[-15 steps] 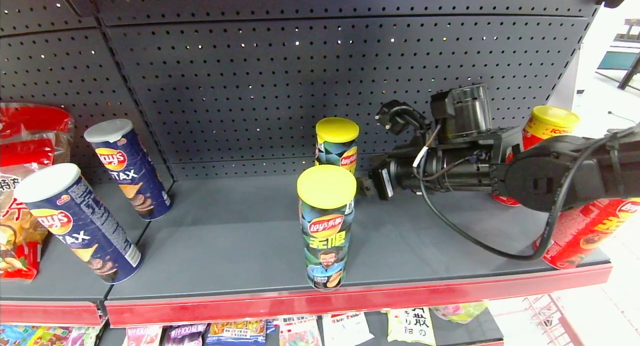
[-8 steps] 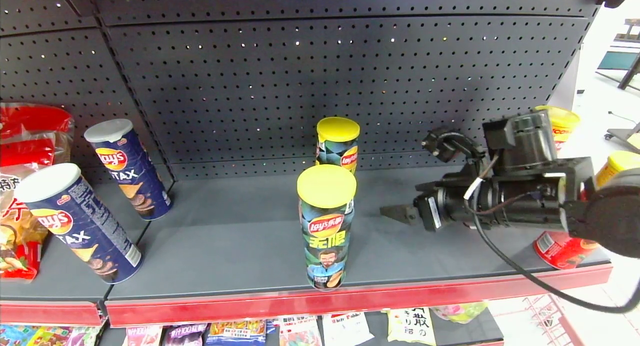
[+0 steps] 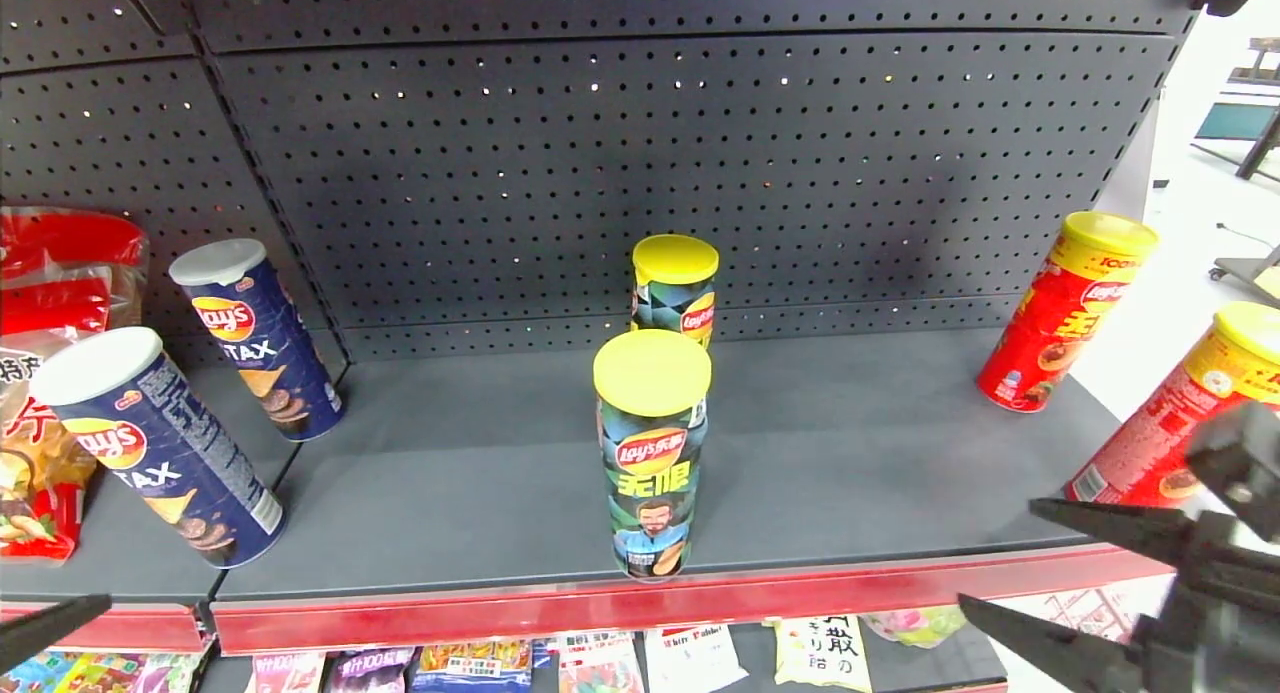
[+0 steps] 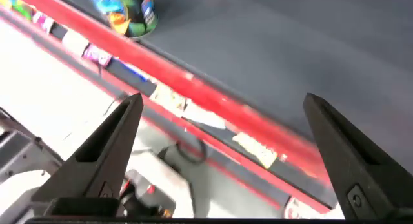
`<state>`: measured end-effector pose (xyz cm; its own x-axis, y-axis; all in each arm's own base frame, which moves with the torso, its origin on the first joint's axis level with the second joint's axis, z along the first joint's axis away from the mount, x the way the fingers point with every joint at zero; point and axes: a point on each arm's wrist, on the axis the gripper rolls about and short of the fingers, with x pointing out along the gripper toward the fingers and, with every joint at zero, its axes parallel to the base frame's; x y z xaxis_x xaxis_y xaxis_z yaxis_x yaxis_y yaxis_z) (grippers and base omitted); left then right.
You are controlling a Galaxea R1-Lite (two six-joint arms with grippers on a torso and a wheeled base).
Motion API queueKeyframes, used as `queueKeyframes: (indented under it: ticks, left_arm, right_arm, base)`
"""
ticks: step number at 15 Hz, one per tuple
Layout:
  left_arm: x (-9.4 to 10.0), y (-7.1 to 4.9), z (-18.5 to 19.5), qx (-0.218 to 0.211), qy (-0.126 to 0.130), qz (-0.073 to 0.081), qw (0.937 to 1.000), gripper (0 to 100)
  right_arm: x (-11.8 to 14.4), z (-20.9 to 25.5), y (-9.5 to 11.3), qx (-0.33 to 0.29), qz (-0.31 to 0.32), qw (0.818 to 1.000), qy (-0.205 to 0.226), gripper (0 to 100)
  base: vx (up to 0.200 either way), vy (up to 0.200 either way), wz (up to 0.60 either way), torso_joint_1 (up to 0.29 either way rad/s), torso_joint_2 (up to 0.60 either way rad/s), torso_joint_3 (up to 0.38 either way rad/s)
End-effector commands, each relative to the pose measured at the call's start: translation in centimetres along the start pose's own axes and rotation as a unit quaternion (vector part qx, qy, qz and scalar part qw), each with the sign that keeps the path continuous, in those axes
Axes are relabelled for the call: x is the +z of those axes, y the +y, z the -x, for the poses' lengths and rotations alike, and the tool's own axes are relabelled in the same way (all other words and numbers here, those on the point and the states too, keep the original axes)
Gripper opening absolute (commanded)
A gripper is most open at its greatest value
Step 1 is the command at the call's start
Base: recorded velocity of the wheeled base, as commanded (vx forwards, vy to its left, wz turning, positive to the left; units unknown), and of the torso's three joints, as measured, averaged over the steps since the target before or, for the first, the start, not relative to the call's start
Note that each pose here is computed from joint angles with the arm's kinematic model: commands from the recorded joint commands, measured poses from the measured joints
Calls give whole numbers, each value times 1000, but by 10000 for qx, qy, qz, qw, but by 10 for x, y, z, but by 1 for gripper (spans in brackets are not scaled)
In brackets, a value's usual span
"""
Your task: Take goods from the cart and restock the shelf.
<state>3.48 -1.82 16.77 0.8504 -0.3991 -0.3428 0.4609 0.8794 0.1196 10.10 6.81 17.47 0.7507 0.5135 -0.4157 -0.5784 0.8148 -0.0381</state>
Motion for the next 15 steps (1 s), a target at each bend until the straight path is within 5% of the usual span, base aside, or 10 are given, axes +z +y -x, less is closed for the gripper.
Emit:
queueKeyframes:
  ticks: [1,6,11,15]
  left_arm:
    - [19,-4,-51,-244,538,-24,9983,100]
    - [20,-8,-82,-391,1040,42,9938,100]
    - [37,-28,-123,-740,1514,395,9849,100]
    - [36,-36,-162,-583,1765,337,9820,100]
  right_arm:
    - [-49,65,1,-460,-57,9922,-1156,100]
    - [-104,126,10,-2148,-496,9684,-1167,100]
    - [-140,125,18,-2478,-763,9604,-1019,100]
    - [-144,121,16,-2550,-899,9579,-962,100]
  base:
    - [0,0,0,0,0,0]
    - [0,0,0,0,0,0]
    - [0,0,0,0,0,0]
    - [0,0,0,0,0,0]
